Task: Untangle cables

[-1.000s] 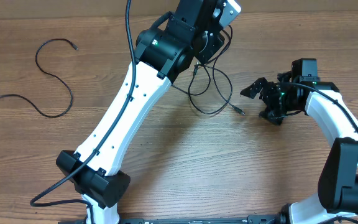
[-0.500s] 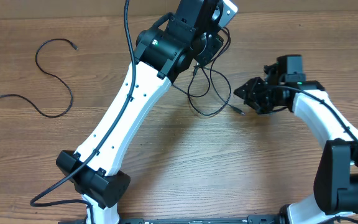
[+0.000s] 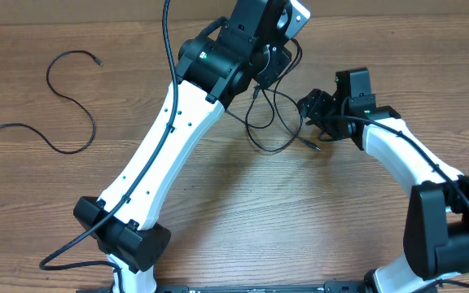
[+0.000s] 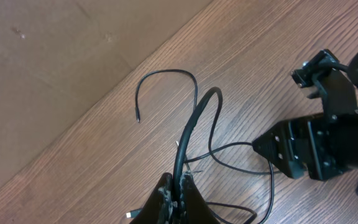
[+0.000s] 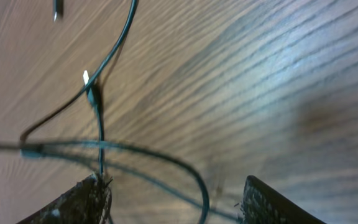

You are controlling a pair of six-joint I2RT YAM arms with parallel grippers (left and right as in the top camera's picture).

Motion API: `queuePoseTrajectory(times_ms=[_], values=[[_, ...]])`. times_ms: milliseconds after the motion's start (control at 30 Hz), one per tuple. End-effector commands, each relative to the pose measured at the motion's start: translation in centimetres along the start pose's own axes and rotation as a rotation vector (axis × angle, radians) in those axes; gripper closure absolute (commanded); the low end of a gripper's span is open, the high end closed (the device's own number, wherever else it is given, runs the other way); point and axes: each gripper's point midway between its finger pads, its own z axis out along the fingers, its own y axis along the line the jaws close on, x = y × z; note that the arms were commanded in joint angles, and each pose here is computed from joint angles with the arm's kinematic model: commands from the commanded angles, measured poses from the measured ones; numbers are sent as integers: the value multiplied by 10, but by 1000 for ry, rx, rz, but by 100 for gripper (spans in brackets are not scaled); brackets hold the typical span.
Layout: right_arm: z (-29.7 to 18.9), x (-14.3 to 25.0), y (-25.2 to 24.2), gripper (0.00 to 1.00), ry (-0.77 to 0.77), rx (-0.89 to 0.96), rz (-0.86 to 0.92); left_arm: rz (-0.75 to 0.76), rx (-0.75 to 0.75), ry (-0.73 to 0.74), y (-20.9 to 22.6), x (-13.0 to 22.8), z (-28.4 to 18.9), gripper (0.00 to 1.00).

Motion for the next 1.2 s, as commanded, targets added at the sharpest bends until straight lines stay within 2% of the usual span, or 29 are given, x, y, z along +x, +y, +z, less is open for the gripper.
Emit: queuePoseTrajectory(times_ms=[0, 200, 300, 400, 533, 667, 1167], values=[[18, 2, -12, 30, -14, 56, 36, -21, -13, -30, 6, -8, -11, 96], [42, 11, -13, 27, 3, 55, 18, -21, -13, -30, 6, -8, -11, 96], [55, 17, -17, 38, 17, 62, 10, -20, -12, -29, 6, -8, -11, 96], [67, 21, -21, 41, 26, 68, 8, -19, -11, -24, 6, -6, -11, 96], [74, 22, -24, 60, 28, 69, 9, -20, -11, -23, 6, -6, -11, 96], [75, 22, -25, 96, 27, 69, 9, -19, -11, -22, 6, -6, -10, 96], [74, 31, -34, 96, 66, 108, 19, -20, -11, -23, 6, -6, -10, 96]])
